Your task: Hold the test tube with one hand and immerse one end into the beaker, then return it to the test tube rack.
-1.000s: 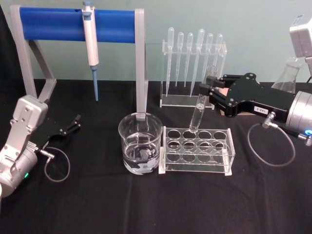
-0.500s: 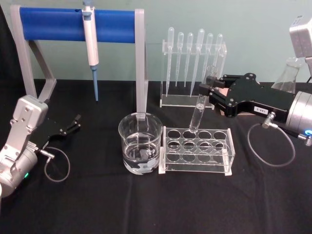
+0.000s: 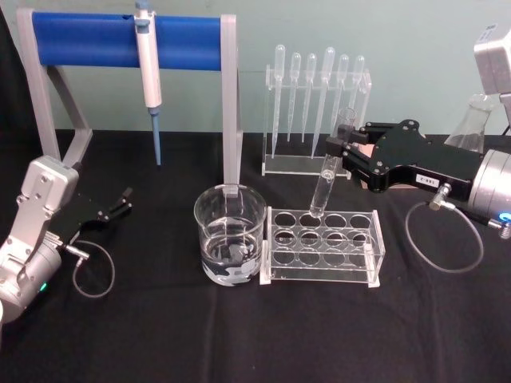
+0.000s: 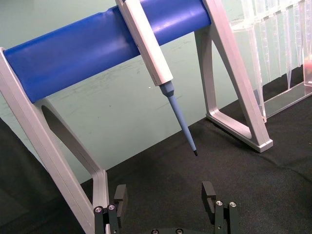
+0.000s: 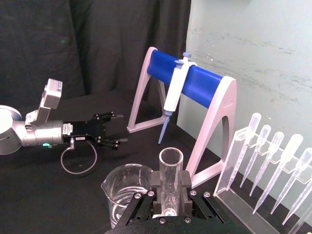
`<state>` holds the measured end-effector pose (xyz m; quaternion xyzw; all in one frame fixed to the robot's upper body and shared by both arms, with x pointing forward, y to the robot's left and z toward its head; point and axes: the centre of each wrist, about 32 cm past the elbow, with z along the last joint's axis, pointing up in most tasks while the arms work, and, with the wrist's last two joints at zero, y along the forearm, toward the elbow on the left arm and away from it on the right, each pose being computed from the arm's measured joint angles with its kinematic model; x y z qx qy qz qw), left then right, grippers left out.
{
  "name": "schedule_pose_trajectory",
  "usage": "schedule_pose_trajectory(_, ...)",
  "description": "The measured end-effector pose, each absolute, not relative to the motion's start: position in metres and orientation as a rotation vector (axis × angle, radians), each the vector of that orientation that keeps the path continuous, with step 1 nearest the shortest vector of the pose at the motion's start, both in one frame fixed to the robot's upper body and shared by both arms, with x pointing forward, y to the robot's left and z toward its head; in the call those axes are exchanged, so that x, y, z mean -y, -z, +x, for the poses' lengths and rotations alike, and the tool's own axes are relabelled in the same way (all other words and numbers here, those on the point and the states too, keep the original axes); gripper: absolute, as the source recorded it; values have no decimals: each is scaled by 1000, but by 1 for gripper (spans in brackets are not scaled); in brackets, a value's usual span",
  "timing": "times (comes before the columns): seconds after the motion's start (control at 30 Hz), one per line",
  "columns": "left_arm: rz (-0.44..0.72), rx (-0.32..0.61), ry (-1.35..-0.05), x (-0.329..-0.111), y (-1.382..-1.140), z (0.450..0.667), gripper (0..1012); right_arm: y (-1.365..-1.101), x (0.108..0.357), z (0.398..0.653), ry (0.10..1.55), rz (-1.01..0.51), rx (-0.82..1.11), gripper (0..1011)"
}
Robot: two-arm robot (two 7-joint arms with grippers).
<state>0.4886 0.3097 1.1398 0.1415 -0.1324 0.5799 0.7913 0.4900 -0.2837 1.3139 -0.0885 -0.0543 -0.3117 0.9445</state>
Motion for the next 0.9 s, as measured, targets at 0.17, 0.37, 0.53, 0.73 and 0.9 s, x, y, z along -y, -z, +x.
schedule_pose_trajectory(0.17,304,285,-1248,-310,-1140,489,1000,-1314,284,490,635,-180,110,222)
schedule_pose_trajectory(0.37,304,285,-1248,-310,-1140,489,1000,-1314,284,490,635,-180,110,222)
schedule_pose_trajectory(0.53,304,285,-1248,-310,-1140,489,1000,-1314,284,490,635,-180,111,222)
schedule_pose_trajectory(0.73,304,285,-1248,-310,-1140,489,1000,-1314,284,490,635,-180,110,222)
schedule_pose_trajectory(0.9,304,285,-1248,-310,-1140,489,1000,-1314,284,490,635,-180,110,222)
